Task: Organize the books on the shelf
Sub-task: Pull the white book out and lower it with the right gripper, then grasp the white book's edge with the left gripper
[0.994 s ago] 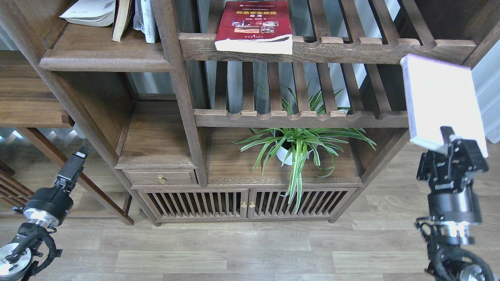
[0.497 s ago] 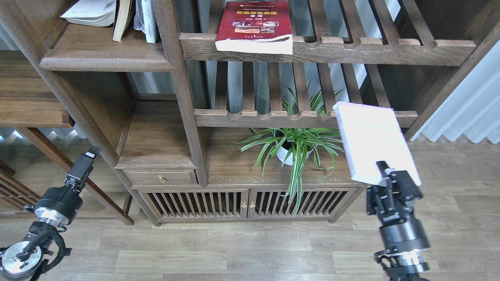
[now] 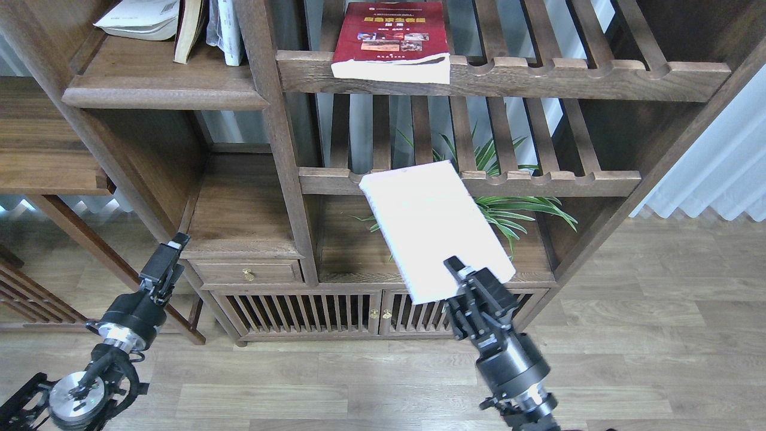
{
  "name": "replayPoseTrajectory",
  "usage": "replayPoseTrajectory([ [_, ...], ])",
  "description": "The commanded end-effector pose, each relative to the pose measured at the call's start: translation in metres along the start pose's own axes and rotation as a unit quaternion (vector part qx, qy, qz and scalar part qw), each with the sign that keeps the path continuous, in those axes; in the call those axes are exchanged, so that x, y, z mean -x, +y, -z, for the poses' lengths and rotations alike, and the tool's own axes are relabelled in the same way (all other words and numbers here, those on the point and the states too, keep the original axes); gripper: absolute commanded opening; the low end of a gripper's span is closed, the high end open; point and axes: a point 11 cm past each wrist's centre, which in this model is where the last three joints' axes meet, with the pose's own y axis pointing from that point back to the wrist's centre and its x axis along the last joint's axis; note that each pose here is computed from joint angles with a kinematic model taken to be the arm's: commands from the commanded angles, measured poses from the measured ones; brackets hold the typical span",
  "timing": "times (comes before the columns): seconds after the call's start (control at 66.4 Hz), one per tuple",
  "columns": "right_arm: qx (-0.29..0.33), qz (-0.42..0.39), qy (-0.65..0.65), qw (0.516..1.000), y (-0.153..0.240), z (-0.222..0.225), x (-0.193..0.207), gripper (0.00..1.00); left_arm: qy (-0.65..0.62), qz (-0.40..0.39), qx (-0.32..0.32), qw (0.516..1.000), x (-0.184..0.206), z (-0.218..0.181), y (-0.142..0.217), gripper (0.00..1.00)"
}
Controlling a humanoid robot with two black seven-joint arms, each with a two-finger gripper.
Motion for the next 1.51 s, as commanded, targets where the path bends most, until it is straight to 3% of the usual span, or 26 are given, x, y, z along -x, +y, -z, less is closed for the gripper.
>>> replayPoseTrajectory([
  [0.0, 0.006, 0.009, 0.001, 1.000, -0.008, -0.010, 0.001, 0.06, -0.003, 0.024, -0.021, 0.999, 0.016, 0.013, -0.006, 1.00],
  [0.181, -0.001, 0.016, -0.005, 1.000, -0.011, -0.019, 0.003, 0.06, 0.002, 0.086, -0.032, 0.996, 0.055, 0.021, -0.007, 0.99],
  [0.301, 0.004, 0.008, 0.002, 1.000, -0.005, -0.023, 0.000, 0.06, 0.020, 0.109, -0.033, 0.993, 0.069, 0.017, 0.016, 0.99],
  [0.512, 0.010, 0.006, 0.001, 1.000, -0.006, -0.026, -0.002, 0.06, 0.063, 0.110, -0.028, 0.991, 0.072, 0.005, 0.050, 1.00],
  [0.632, 0.012, 0.008, 0.004, 1.000, -0.008, -0.025, -0.001, 0.06, 0.069, 0.103, -0.032, 0.992, 0.067, 0.010, 0.053, 1.00],
  [0.843, 0.031, 0.014, 0.003, 0.999, -0.015, -0.033, 0.001, 0.06, 0.090, 0.098, -0.080, 0.988, 0.066, 0.052, 0.053, 1.00],
  [1.491, 0.061, -0.005, -0.001, 0.998, -0.014, -0.048, -0.013, 0.06, 0.095, 0.100, -0.105, 0.985, 0.070, 0.074, 0.052, 1.00],
])
